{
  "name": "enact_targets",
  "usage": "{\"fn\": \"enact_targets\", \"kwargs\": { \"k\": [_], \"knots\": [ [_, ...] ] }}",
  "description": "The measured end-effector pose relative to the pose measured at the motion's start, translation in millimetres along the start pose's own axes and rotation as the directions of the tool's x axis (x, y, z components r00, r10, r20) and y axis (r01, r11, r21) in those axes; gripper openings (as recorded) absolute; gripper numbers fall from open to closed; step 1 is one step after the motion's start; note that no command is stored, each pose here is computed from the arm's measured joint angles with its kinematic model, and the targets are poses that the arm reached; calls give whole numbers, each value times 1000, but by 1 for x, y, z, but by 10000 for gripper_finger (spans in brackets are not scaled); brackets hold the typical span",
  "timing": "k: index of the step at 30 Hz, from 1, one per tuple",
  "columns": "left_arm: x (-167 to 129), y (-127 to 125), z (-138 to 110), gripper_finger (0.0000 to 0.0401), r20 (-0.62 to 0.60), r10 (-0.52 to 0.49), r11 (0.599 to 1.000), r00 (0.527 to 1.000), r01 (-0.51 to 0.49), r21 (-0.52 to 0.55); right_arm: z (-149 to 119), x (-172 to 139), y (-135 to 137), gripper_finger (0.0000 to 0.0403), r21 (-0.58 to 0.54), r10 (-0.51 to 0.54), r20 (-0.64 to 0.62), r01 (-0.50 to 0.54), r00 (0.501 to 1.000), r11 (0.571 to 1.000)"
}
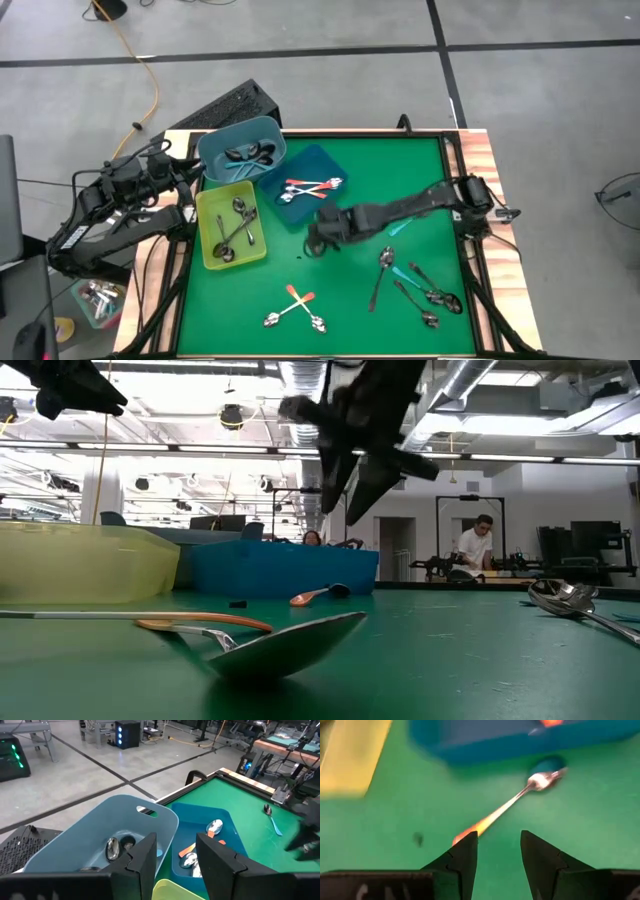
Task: Sort silverware by color (type)
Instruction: Put the orange spoon into the blue bin
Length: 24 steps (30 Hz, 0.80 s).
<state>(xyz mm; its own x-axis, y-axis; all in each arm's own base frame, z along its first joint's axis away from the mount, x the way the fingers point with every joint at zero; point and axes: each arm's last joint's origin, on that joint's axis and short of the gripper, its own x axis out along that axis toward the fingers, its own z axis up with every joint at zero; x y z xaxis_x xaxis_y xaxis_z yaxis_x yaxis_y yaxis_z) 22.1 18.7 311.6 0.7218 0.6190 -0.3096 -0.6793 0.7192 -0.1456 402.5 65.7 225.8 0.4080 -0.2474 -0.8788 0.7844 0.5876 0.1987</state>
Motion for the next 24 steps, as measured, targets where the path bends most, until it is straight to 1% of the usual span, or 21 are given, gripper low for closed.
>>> {"fn": "enact_targets", "kwargs": {
  "k": [2, 3, 5, 8, 13, 17, 20, 22, 24],
  "knots": [
    [0, 0, 0, 122, 0, 0, 1000, 1000, 0, 0, 14, 5, -8, 159, 105, -16, 3, 16, 1000, 994],
    [0, 0, 0, 122, 0, 0, 1000, 1000, 0, 0, 19, 7, -11, 159, 132, -23, 6, 22, 1000, 991],
    [0, 0, 0, 122, 0, 0, 1000, 1000, 0, 0, 28, 10, -16, 159, 156, -28, 13, 26, 1000, 987],
    [0, 0, 0, 122, -2, 0, 1000, 1000, 0, -1, 32, 12, -18, 159, 170, -31, 18, 28, 999, 985],
    [0, 0, 0, 122, 1, 0, 1000, 1000, 0, 10, 33, 11, -17, 159, 190, -37, 57, 26, 998, 981],
    [0, 0, 0, 122, 3, -1, 1000, 1000, 0, 10, 31, 10, -13, 159, 198, -22, 74, 7, 997, 980],
    [0, 0, 0, 122, 3, -1, 1000, 1000, 1, 9, 23, 24, -9, 159, 224, -42, 66, 26, 997, 974],
    [0, 0, 0, 122, 3, -1, 1000, 1000, 1, 0, 15, 37, -7, 159, 219, -67, 42, 57, 997, 974],
    [0, 0, 0, 122, 4, -1, 1000, 1000, 1, -12, 9, 52, -1, 159, 239, -52, 46, 39, 998, 970]
  ]
}}
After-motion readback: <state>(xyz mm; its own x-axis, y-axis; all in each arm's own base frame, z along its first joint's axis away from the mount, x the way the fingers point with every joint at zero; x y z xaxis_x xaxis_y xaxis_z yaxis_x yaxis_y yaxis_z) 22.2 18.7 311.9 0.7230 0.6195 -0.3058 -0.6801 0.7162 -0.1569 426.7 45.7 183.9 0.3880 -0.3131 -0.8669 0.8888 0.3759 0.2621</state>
